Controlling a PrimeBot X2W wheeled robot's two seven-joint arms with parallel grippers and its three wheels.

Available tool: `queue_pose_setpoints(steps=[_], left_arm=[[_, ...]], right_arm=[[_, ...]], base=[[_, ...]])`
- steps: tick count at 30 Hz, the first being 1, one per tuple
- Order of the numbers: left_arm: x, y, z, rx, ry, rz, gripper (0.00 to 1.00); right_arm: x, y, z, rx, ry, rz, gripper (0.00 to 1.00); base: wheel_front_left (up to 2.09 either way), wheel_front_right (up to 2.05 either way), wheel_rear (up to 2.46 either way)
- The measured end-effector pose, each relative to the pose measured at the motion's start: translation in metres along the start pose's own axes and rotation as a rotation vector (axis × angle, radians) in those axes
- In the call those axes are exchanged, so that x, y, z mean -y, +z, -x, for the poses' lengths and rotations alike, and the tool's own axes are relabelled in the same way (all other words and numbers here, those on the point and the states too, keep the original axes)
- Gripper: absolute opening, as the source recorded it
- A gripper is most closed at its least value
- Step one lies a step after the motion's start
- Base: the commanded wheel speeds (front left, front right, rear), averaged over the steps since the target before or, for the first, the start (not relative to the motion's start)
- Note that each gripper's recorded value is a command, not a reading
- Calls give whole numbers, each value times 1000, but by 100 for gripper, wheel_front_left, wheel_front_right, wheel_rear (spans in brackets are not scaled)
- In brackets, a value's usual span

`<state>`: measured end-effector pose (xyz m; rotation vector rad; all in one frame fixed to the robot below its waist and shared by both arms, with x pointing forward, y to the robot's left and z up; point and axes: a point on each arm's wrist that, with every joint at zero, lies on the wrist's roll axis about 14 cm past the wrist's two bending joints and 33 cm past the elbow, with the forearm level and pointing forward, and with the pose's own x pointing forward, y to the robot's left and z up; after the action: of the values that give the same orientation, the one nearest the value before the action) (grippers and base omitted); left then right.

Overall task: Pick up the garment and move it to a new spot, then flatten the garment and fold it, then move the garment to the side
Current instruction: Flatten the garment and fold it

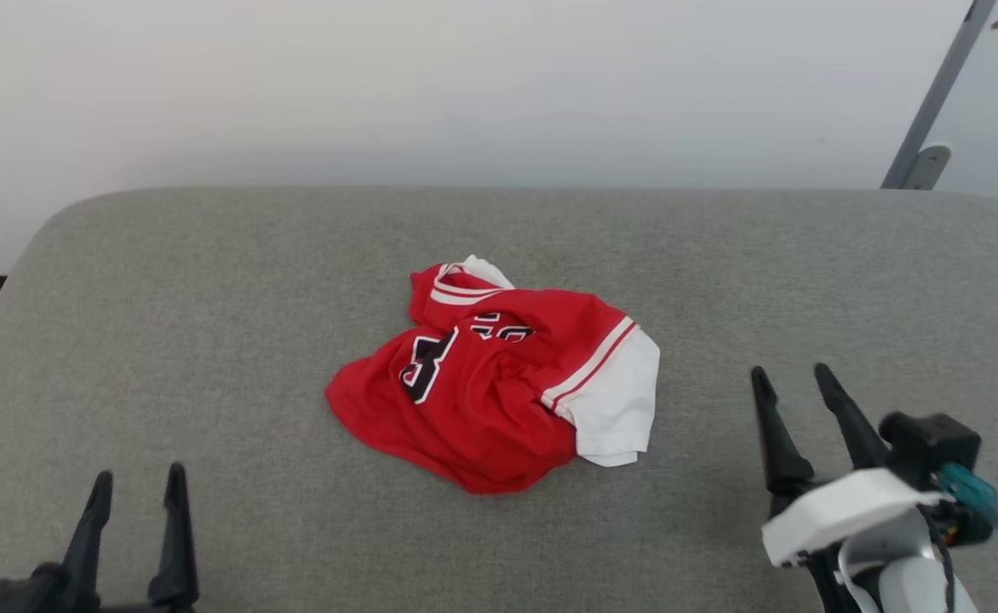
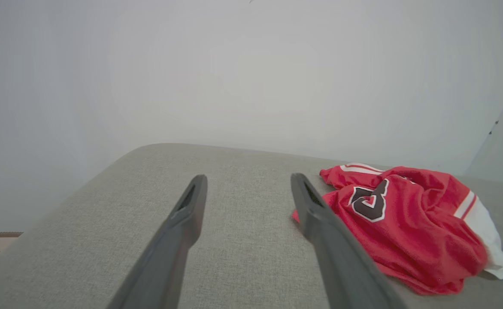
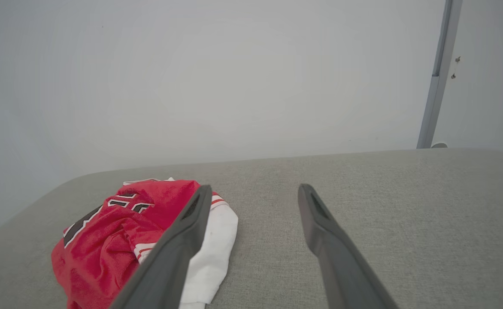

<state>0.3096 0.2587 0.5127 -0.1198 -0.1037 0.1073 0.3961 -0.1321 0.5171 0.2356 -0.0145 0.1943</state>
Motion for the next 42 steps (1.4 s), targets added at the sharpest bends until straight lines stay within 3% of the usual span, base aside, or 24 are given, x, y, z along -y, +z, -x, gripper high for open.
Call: queue_pose_setpoints(steps=[7,14,23,30,31,32,42], left_arm=[[10,0,-9,2,-26,3,100],[14,0,-17,2,-32,11,100],[8,-6,-20,-24,1,22,100],[0,-12,-17,-45,34,28,100],[-2,-12,-17,-46,40,26,100],[-4,-12,-17,-48,45,24,100],[-11,-11,-23,-39,58,23,100]], right_arm=[[-18,-25,-25,-149,62,31,100],[-34,-67,-49,-387,140,88,100],[-34,-140,-53,-820,184,224,100],[-40,-162,-55,-979,213,298,100],[-41,-164,-56,-995,217,301,36],[-42,-165,-57,-1006,223,306,0],[-45,-127,-71,-955,229,269,0]], base=[[0,0,0],[0,0,0],[0,0,0],[0,0,0],[0,0,0],[0,0,0],[0,0,0]])
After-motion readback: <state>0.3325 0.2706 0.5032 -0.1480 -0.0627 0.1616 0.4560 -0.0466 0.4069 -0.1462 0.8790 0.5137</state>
